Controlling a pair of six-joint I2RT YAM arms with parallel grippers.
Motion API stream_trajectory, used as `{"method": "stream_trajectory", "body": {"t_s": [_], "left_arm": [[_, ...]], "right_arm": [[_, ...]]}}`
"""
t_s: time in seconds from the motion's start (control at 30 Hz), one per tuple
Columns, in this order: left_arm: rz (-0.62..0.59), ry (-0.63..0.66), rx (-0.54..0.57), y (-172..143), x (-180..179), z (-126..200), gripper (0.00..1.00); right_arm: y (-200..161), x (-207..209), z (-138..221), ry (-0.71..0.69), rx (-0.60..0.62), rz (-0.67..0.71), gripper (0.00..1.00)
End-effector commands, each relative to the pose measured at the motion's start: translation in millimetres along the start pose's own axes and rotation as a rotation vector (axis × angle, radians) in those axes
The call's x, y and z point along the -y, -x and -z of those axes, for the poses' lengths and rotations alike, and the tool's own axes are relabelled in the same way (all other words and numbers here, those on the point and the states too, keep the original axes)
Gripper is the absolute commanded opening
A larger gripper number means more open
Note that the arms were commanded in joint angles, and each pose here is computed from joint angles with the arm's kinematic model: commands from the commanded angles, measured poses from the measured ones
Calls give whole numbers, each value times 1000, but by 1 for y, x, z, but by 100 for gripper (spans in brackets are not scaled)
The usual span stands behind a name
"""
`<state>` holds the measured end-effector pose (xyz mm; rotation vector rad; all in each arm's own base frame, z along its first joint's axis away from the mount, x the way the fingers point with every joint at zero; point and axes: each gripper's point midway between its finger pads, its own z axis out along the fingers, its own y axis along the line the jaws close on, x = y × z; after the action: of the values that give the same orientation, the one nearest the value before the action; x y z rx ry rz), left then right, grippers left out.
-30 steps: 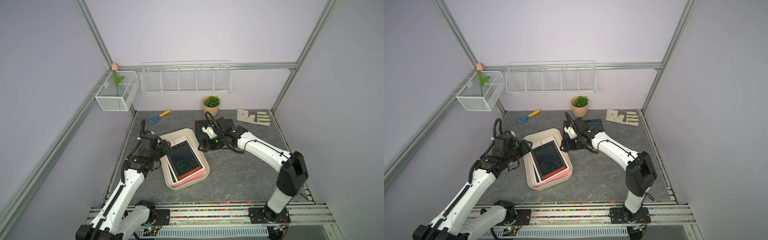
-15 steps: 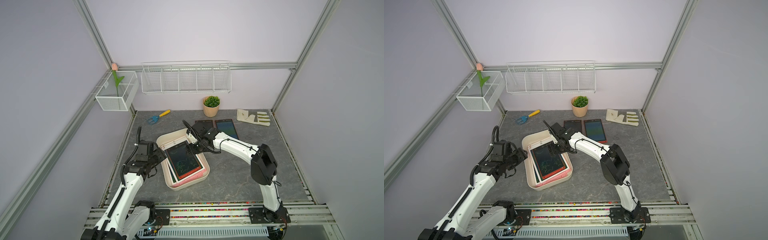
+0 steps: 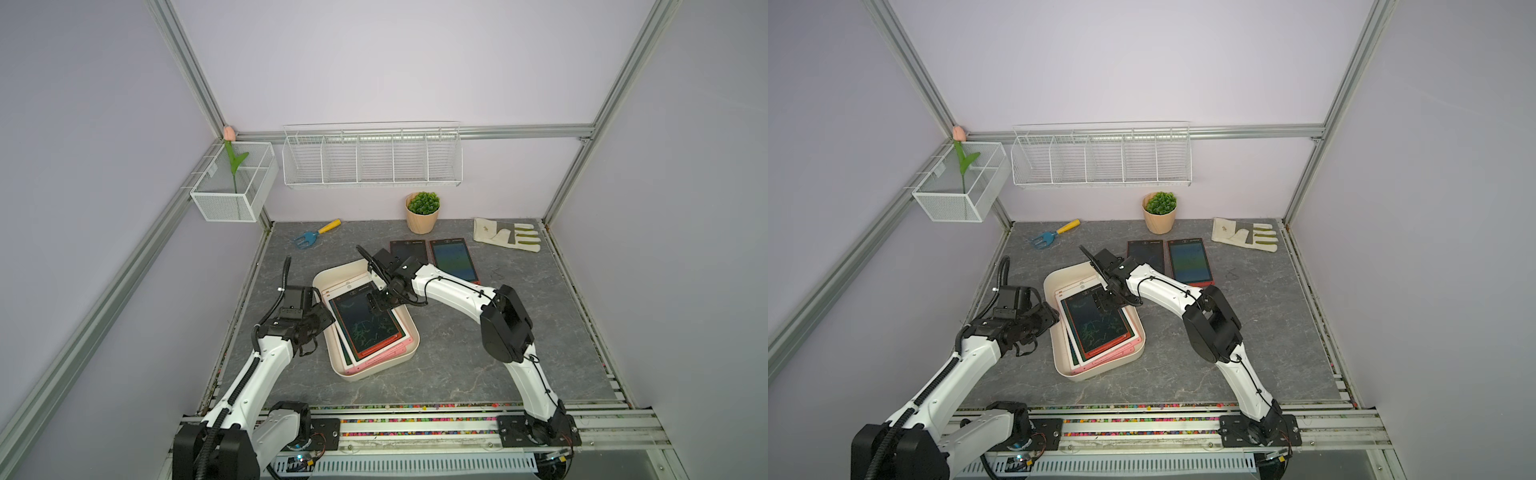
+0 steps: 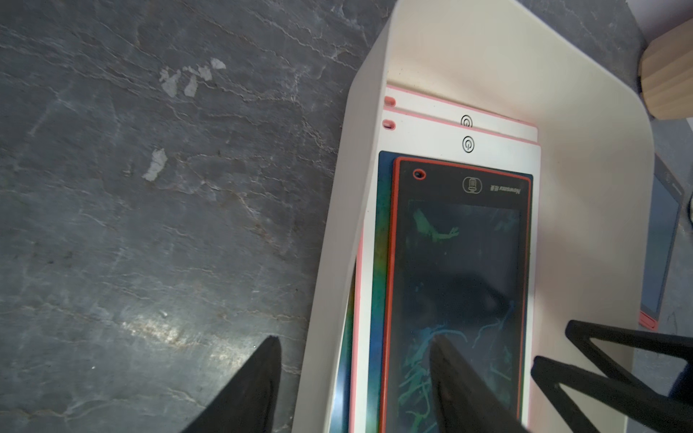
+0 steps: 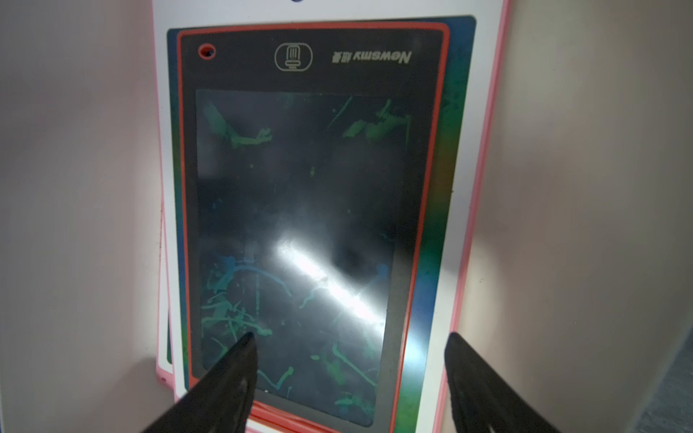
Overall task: Take out the writing tablet from the storage box
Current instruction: Pick up the writing tablet from the storage box.
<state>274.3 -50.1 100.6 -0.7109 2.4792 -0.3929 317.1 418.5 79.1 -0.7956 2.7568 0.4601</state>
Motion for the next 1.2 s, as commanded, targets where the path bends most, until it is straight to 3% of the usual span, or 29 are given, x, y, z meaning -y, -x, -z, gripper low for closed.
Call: {"method": "stream_trajectory", "body": {"t_s": [0.0,0.73,1.17], "left_arm": [[1,-9,3,0,0,-5,63],[-3,-15,-62,-11,0,-23,50],[-13,-24,-73,-13,1,-25,48]], "right_arm": [[-2,7,-9,-41,-15,-4,79],[-9,-4,-39,25,-18,-80,79],[-13,5,-39,-31,-14,-75,79]]}}
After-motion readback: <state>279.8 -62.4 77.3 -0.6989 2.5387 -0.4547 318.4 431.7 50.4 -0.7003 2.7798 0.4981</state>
